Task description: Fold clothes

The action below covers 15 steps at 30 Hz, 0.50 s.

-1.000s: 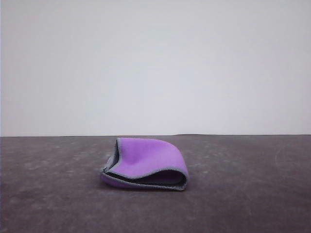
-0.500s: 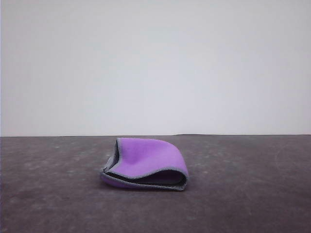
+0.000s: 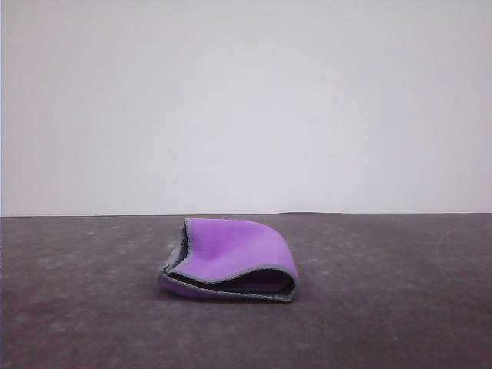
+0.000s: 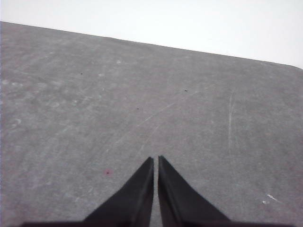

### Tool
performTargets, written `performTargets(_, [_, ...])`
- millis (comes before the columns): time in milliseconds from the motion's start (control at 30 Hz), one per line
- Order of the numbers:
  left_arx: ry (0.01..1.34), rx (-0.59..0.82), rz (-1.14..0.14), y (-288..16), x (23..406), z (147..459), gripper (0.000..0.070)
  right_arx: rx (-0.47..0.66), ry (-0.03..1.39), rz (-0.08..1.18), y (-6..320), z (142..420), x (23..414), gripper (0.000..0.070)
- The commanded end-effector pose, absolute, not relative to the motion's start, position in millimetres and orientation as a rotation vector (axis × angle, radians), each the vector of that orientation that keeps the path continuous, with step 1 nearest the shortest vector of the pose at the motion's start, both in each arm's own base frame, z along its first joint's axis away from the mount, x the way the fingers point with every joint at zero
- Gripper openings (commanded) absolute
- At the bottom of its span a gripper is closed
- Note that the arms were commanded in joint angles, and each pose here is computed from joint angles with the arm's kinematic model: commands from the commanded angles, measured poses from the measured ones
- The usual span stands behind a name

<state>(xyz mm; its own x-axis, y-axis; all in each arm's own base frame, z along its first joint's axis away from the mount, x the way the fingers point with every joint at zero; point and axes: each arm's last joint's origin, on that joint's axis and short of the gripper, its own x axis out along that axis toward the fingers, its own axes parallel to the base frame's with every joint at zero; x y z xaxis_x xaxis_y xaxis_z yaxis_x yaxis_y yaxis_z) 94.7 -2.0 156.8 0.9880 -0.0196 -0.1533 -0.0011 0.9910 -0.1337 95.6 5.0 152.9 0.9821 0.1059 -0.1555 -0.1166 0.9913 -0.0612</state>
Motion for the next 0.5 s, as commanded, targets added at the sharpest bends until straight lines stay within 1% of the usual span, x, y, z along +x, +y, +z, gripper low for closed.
performTargets(0, [0.178,-0.142,-0.003,-1.8,95.6,149.6,0.0016,-0.059,0.144,0.111,5.1,152.6,95.9,0.0010])
performTargets(467, [0.178,-0.142,-0.003,-1.8,95.6,149.6,0.0016,-0.059,0.144,0.112,5.1,152.6,95.9,0.0011])
